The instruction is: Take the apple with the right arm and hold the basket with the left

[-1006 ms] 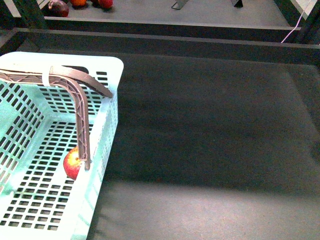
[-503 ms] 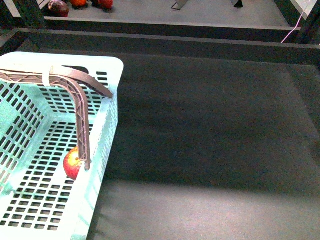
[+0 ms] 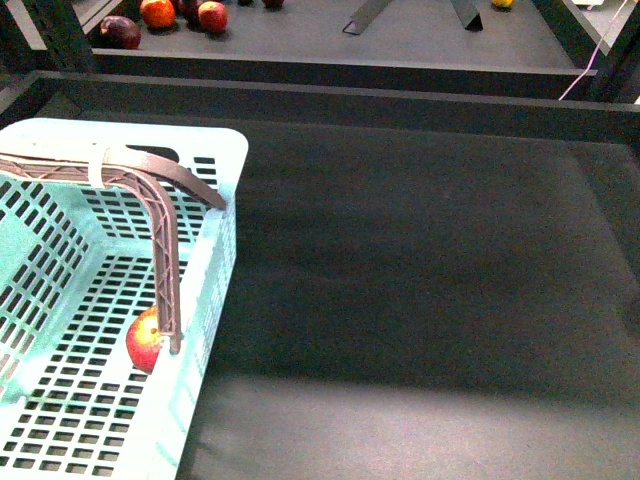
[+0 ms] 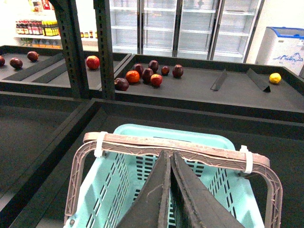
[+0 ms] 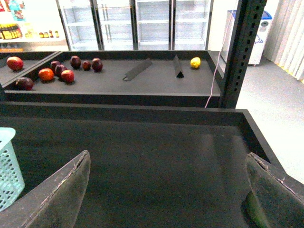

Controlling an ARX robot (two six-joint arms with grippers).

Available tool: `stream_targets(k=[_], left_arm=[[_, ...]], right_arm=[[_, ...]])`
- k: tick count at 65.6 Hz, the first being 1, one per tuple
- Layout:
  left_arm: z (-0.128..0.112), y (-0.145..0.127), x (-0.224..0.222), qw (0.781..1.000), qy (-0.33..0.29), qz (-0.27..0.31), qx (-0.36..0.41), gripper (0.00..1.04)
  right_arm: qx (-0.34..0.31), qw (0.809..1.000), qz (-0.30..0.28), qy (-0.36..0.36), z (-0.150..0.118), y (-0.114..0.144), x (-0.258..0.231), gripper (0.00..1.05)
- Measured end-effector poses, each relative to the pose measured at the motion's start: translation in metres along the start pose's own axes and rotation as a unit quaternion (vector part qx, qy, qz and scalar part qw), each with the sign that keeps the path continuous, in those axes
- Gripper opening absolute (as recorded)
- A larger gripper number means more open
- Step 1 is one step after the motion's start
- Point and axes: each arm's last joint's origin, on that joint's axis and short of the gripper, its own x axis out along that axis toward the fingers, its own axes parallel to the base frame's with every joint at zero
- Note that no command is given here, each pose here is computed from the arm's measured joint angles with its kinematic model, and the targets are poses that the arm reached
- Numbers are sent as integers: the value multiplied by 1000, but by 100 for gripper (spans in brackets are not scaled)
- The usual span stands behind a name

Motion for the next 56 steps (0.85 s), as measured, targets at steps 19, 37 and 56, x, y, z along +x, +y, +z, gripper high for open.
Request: stream_targets(k=[19,37,56], left_arm=[[0,0,0,1000,0,0,0,3],[0,0,0,1000,0,0,0,48],[0,0,0,1000,0,0,1,99]], right_arm=[[0,1000,0,0,0,0,0,96],[0,1000,0,0,0,0,0,96],[0,1000,0,0,0,0,0,96]])
